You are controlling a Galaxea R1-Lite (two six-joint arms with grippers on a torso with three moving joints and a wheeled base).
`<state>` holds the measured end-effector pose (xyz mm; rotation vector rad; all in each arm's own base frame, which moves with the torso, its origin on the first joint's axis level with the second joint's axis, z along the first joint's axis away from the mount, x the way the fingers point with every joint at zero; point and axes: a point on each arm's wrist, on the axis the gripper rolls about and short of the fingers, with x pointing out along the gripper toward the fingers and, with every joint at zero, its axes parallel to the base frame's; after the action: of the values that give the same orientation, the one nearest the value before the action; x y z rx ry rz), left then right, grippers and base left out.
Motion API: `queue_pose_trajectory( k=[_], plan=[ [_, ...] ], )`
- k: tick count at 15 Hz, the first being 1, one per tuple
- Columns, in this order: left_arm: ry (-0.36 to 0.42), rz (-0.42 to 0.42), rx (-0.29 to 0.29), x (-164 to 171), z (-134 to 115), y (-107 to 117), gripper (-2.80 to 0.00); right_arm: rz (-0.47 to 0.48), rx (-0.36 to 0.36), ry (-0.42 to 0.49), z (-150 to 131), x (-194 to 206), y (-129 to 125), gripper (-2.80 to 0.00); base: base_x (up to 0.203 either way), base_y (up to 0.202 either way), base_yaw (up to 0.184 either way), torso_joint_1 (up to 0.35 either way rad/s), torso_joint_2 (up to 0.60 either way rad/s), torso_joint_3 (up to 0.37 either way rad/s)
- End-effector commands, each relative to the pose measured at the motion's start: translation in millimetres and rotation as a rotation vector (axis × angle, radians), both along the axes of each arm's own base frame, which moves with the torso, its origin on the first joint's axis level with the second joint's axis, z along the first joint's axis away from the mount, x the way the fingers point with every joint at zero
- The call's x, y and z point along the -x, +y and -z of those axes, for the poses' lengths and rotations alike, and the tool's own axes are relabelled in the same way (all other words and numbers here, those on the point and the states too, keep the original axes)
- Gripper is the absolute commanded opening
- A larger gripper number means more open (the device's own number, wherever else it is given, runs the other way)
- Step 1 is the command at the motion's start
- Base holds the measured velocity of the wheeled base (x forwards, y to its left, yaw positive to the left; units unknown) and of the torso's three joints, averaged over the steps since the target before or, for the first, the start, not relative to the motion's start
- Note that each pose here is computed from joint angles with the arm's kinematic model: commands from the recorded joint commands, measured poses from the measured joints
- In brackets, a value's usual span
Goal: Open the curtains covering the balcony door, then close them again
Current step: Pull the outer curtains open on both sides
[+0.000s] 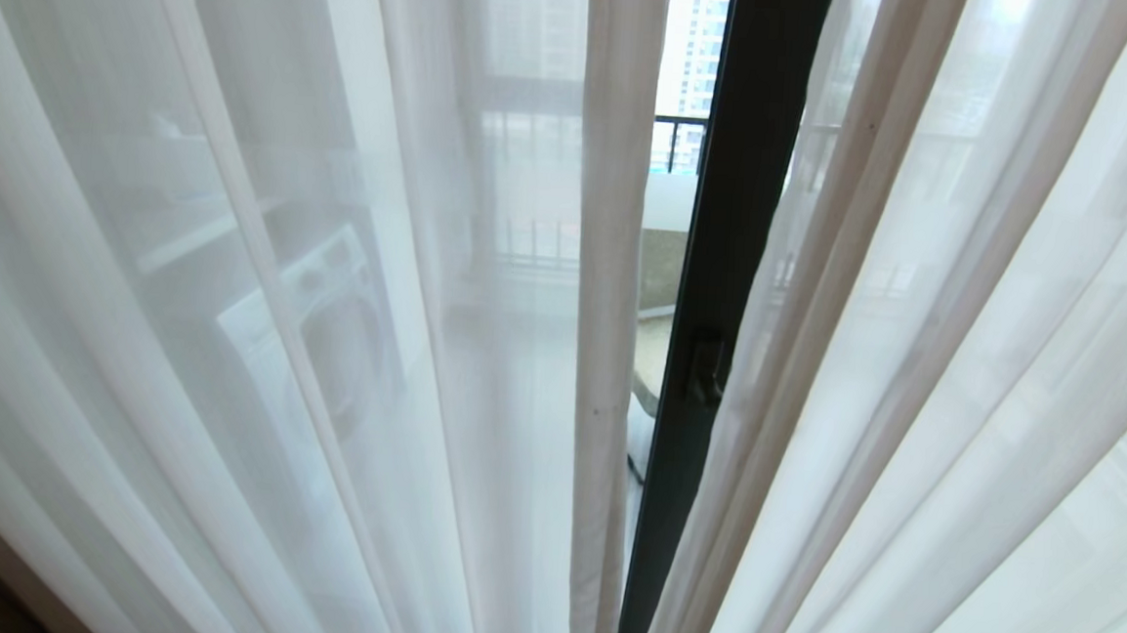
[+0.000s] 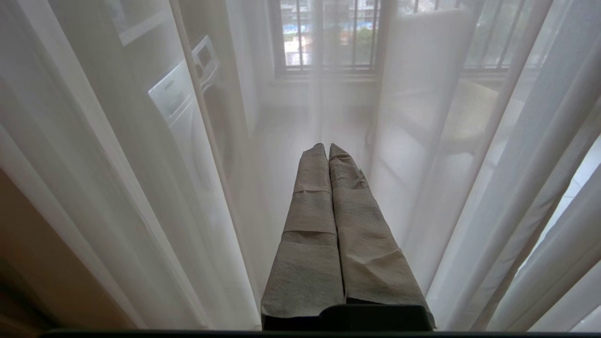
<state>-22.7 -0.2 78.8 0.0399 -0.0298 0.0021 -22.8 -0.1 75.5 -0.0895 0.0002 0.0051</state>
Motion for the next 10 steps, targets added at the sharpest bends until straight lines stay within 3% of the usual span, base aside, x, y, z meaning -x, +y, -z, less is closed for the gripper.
queue_pose_trajectory(
  k=[1, 10],
  plan=[
    [-0.001, 0.000, 0.000, 0.0, 0.0, 0.0, -2.80, 0.000, 0.001, 0.000, 0.0, 0.0, 0.0, -2.80, 0.000, 0.000, 0.000, 0.000, 0.00, 0.000],
    [-0.001, 0.000, 0.000, 0.0, 0.0, 0.0, -2.80, -0.001, 0.001, 0.000, 0.0, 0.0, 0.0, -2.80, 0.000, 0.000, 0.000, 0.000, 0.00, 0.000]
  ],
)
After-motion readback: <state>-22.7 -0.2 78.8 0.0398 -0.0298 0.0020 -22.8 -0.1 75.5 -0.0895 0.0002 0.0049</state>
